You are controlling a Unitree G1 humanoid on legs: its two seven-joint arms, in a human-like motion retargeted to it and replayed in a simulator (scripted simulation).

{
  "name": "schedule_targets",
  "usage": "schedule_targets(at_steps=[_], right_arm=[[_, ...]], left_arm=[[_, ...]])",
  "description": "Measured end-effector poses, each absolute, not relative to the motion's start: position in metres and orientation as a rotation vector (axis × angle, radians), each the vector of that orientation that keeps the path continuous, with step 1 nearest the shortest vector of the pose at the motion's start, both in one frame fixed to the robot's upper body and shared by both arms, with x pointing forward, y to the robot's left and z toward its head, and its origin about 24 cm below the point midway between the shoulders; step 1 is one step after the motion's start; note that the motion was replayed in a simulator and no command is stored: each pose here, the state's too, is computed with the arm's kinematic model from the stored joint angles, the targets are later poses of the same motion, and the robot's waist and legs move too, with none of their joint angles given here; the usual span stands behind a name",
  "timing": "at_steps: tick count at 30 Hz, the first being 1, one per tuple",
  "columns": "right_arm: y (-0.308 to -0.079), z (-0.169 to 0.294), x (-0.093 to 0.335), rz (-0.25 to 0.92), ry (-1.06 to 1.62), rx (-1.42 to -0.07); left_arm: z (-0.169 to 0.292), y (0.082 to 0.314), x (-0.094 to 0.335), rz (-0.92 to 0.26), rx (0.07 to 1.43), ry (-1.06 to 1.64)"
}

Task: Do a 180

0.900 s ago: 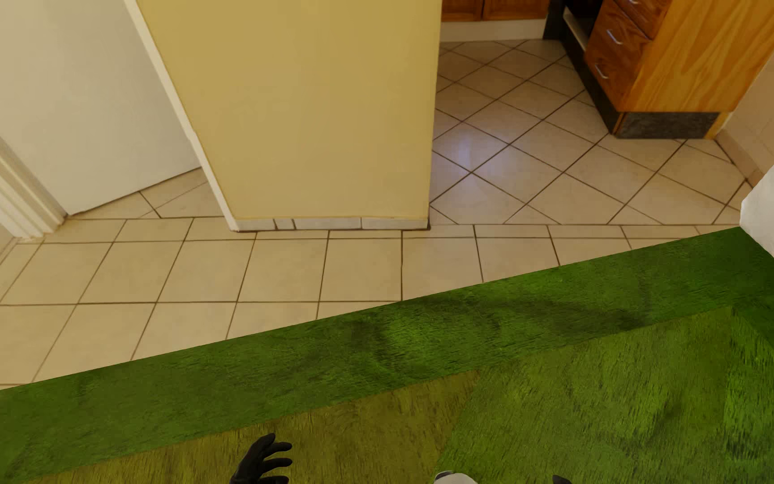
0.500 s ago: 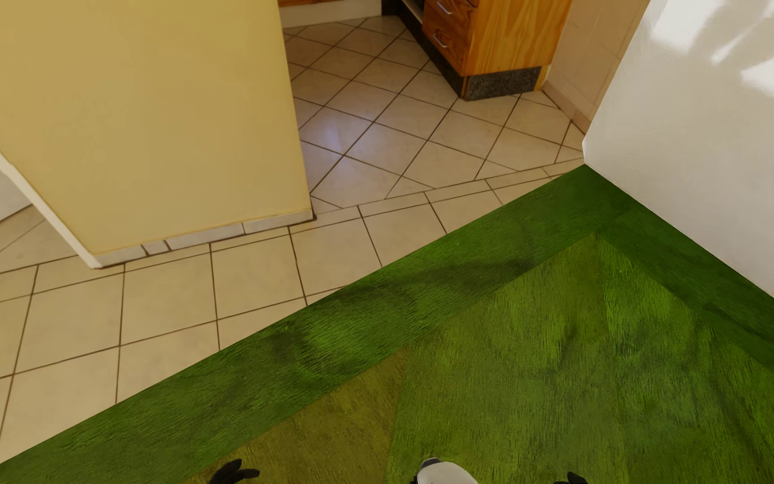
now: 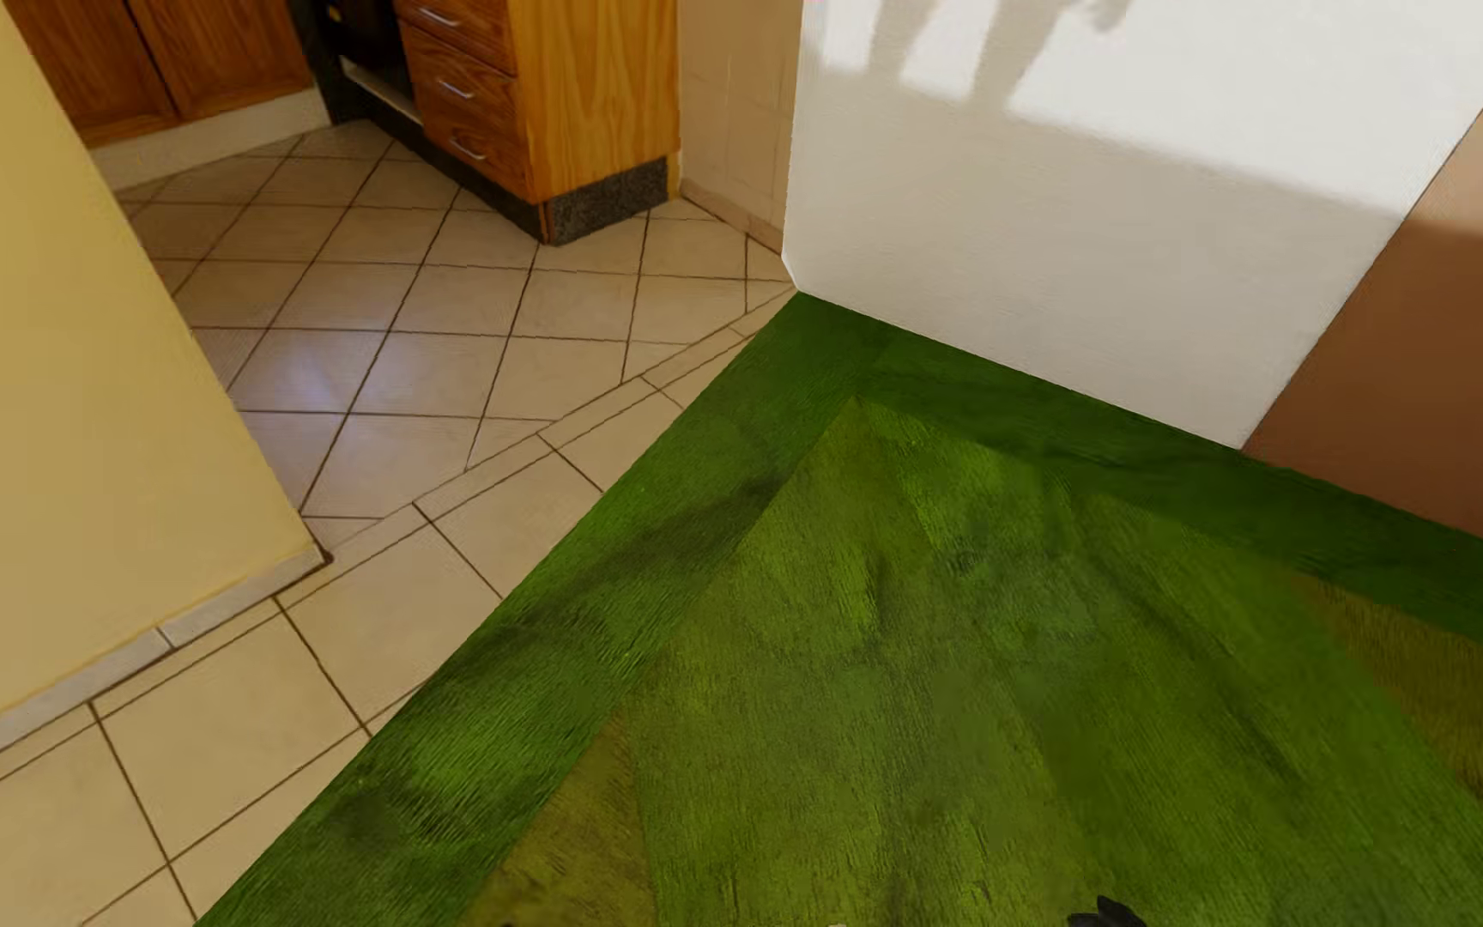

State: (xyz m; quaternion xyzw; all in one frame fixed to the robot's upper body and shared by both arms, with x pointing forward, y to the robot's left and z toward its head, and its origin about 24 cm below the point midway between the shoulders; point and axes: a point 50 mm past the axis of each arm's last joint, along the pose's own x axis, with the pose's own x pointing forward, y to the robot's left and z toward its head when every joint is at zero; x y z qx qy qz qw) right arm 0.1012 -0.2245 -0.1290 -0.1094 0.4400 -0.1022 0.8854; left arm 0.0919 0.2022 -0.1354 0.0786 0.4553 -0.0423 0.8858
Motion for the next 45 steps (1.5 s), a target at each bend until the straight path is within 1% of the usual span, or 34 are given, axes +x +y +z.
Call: schedule_targets(at_steps=[1, 2, 3, 5, 6, 7, 9, 10, 11, 12, 14, 16, 17, 18, 20, 21, 23, 24, 25, 27, 29, 30, 32, 33, 34, 35, 36, 37, 39, 41, 42, 43, 44, 45], right_arm=[[-0.215, -0.130, 0.103, -0.237, 0.912, -0.187], [-0.209, -0.130, 0.106, -0.236, 0.915, -0.172], [-0.212, -0.130, 0.100, -0.211, 0.932, -0.197], [-0.230, -0.135, 0.094, -0.223, 0.989, -0.232], [-0.240, -0.135, 0.089, -0.223, 0.997, -0.273], [-0.244, -0.132, 0.090, -0.229, 0.971, -0.296], [-0.235, -0.129, 0.100, -0.238, 0.923, -0.285], [-0.227, -0.129, 0.105, -0.255, 0.907, -0.250], [-0.210, -0.131, 0.106, -0.264, 0.904, -0.190], [-0.198, -0.135, 0.100, -0.256, 0.933, -0.152], [-0.214, -0.134, 0.096, -0.217, 0.963, -0.189], [-0.230, -0.135, 0.090, -0.174, 1.010, -0.245], [-0.229, -0.136, 0.095, -0.159, 1.012, -0.255], [-0.224, -0.136, 0.099, -0.140, 0.999, -0.263], [-0.210, -0.133, 0.101, -0.162, 0.957, -0.234], [-0.207, -0.133, 0.101, -0.206, 0.951, -0.200], [-0.212, -0.128, 0.111, -0.220, 0.925, -0.208], [-0.220, -0.130, 0.113, -0.237, 0.934, -0.217], [-0.222, -0.131, 0.109, -0.213, 0.942, -0.254], [-0.223, -0.131, 0.106, -0.213, 0.926, -0.283], [-0.217, -0.131, 0.100, -0.251, 0.914, -0.260], [-0.214, -0.133, 0.093, -0.263, 0.932, -0.237], [-0.219, -0.136, 0.084, -0.262, 0.994, -0.217], [-0.224, -0.139, 0.083, -0.240, 1.020, -0.236], [-0.229, -0.136, 0.089, -0.230, 1.004, -0.250], [-0.233, -0.132, 0.098, -0.217, 0.963, -0.268], [-0.229, -0.128, 0.105, -0.204, 0.914, -0.269], [-0.221, -0.128, 0.101, -0.204, 0.900, -0.250], [-0.209, -0.132, 0.097, -0.219, 0.923, -0.190], [-0.220, -0.133, 0.096, -0.223, 0.968, -0.213], [-0.221, -0.134, 0.106, -0.208, 0.978, -0.234], [-0.226, -0.131, 0.111, -0.198, 0.952, -0.271], [-0.228, -0.129, 0.110, -0.208, 0.921, -0.284], [-0.218, -0.130, 0.105, -0.208, 0.895, -0.265]], left_arm=[[-0.136, 0.223, 0.083, 0.002, 0.152, 1.001], [-0.133, 0.230, 0.089, 0.045, 0.158, 1.000], [-0.131, 0.225, 0.103, 0.054, 0.157, 0.979], [-0.121, 0.182, 0.145, -0.039, 0.160, 0.858], [-0.116, 0.169, 0.149, -0.068, 0.140, 0.808], [-0.124, 0.178, 0.127, -0.073, 0.133, 0.852], [-0.132, 0.216, 0.095, -0.005, 0.120, 0.937], [-0.131, 0.225, 0.095, 0.020, 0.123, 0.943], [-0.130, 0.226, 0.103, 0.036, 0.130, 0.937], [-0.125, 0.224, 0.120, 0.050, 0.143, 0.897], [-0.116, 0.214, 0.143, 0.040, 0.160, 0.817], [-0.114, 0.193, 0.148, -0.017, 0.173, 0.768], [-0.115, 0.182, 0.151, -0.042, 0.173, 0.759], [-0.115, 0.178, 0.154, -0.060, 0.183, 0.754], [-0.121, 0.203, 0.135, 0.056, 0.165, 0.810], [-0.117, 0.201, 0.135, 0.082, 0.148, 0.792], [-0.119, 0.198, 0.131, 0.087, 0.122, 0.799], [-0.117, 0.198, 0.137, 0.053, 0.135, 0.785], [-0.117, 0.194, 0.140, 0.009, 0.143, 0.787], [-0.127, 0.196, 0.116, -0.016, 0.129, 0.874], [-0.133, 0.225, 0.089, 0.069, 0.121, 0.976], [-0.135, 0.229, 0.089, 0.067, 0.154, 1.003], [-0.123, 0.211, 0.128, 0.017, 0.200, 0.880], [-0.118, 0.191, 0.146, -0.045, 0.210, 0.811], [-0.118, 0.183, 0.145, -0.076, 0.198, 0.792], [-0.125, 0.185, 0.128, -0.084, 0.184, 0.832], [-0.130, 0.202, 0.114, -0.055, 0.178, 0.882], [-0.128, 0.218, 0.114, 0.003, 0.162, 0.888], [-0.117, 0.213, 0.137, 0.043, 0.124, 0.802], [-0.115, 0.199, 0.150, 0.016, 0.128, 0.768], [-0.108, 0.190, 0.161, -0.027, 0.163, 0.733], [-0.113, 0.179, 0.155, -0.045, 0.151, 0.756], [-0.122, 0.184, 0.133, -0.039, 0.150, 0.826], [-0.130, 0.207, 0.108, 0.020, 0.147, 0.909]])
